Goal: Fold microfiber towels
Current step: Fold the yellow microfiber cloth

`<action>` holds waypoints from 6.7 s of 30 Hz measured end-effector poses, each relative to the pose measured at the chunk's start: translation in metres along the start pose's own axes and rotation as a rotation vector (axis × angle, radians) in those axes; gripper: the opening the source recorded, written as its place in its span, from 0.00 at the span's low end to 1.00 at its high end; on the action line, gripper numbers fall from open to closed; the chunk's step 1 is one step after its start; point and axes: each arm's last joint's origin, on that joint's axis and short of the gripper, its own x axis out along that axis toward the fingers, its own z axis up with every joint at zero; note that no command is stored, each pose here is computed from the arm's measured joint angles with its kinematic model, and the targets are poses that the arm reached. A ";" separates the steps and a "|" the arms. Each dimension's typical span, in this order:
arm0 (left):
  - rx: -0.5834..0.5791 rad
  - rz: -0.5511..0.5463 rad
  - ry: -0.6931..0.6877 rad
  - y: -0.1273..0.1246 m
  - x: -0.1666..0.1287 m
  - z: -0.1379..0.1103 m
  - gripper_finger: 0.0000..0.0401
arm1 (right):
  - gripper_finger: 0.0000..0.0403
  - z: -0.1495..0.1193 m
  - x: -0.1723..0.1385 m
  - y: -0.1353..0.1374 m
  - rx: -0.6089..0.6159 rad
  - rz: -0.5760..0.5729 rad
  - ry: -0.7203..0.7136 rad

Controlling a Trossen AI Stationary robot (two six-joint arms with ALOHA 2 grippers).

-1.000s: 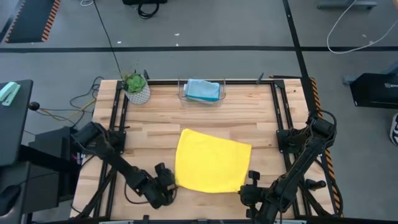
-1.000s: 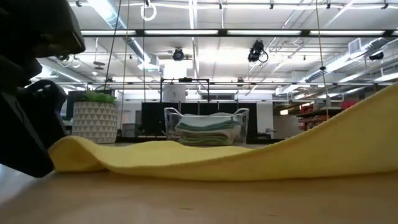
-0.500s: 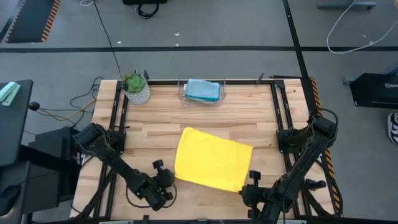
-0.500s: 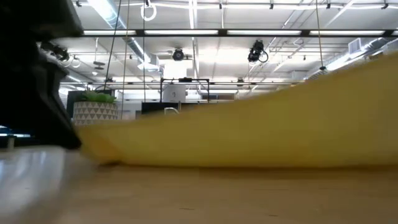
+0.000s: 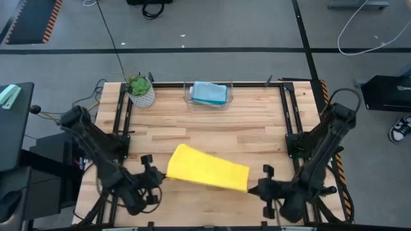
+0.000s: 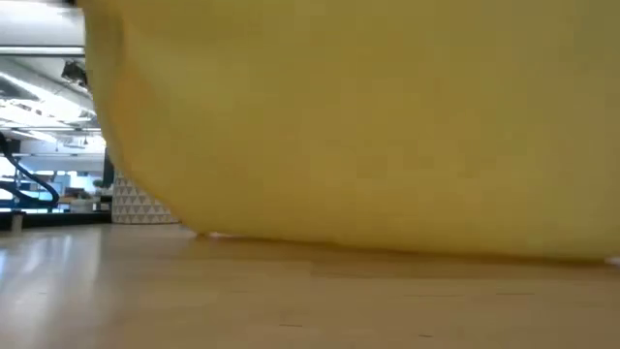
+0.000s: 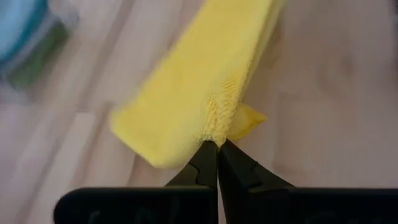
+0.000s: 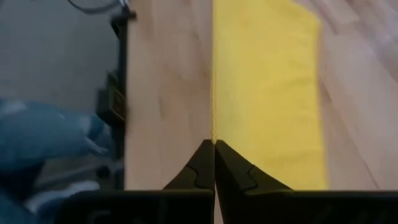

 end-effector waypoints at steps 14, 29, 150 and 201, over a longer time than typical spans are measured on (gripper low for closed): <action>0.066 0.227 0.048 0.105 -0.065 0.086 0.01 | 0.02 0.071 -0.045 -0.110 0.248 -0.174 -0.113; -0.189 0.142 0.050 0.183 0.095 -0.031 0.01 | 0.01 0.014 0.068 -0.238 0.379 -0.317 0.125; -0.702 0.359 0.010 0.134 0.153 -0.071 0.15 | 0.01 -0.043 0.078 -0.137 -0.047 -0.006 0.262; 0.198 -0.516 0.164 0.056 0.108 -0.040 0.04 | 0.33 -0.016 0.075 -0.117 -0.036 0.068 0.011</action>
